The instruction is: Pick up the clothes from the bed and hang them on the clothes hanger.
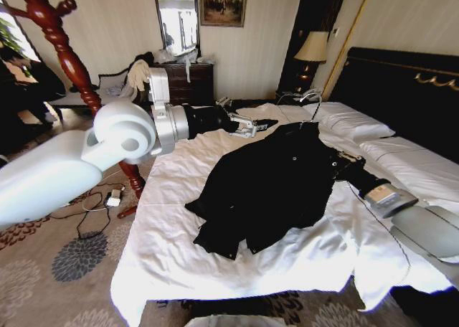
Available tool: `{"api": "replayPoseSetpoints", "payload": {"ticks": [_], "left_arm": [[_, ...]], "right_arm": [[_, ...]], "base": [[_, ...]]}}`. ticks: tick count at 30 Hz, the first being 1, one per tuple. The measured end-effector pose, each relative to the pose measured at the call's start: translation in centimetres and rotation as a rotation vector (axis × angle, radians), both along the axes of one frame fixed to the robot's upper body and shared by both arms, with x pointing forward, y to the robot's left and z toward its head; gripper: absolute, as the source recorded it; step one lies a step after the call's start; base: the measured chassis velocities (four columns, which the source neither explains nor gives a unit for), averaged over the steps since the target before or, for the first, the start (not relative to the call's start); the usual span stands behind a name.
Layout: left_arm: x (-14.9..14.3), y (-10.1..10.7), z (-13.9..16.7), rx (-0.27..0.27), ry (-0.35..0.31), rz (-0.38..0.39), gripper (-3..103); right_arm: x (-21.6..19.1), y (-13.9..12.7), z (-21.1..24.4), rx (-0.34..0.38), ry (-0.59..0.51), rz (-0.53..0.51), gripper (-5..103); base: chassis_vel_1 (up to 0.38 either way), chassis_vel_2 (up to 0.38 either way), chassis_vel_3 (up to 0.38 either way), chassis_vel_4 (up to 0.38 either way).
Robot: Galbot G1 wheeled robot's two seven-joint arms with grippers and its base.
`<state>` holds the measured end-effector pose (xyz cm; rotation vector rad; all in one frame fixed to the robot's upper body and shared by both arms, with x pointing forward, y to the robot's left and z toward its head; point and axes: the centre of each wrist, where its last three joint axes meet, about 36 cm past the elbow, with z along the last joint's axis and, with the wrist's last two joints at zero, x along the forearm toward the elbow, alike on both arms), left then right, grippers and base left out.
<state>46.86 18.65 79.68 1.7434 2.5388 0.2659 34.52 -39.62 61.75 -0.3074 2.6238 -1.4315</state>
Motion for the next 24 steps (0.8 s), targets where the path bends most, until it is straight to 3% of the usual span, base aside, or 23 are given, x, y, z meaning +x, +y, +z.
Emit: {"api": "replayPoseSetpoints", "payload": {"ticks": [7, 12, 18, 24], "left_arm": [[1.6, -1.9, -0.3, 0.089, -0.054, -0.014, 100], [1.6, -3.7, -1.3, 0.127, -0.046, -0.052, 100], [2.6, -4.5, -3.2, 0.17, -0.037, -0.046, 100], [2.7, -5.3, -3.9, 0.182, -0.027, -0.061, 100]], "right_arm": [[-0.4, 0.3, 0.2, -0.003, -0.019, 0.011, 19], [-0.6, 0.4, 0.2, -0.002, -0.028, 0.013, 19], [-0.7, 0.4, 0.1, -0.024, -0.042, 0.023, 19], [-1.0, 0.7, 0.0, -0.022, -0.043, 0.03, 19]], "base": [[0.0, 0.0, 0.0, 0.0], [0.0, 0.0, 0.0, 0.0], [0.0, 0.0, 0.0, 0.0], [0.0, 0.0, 0.0, 0.0]]}}
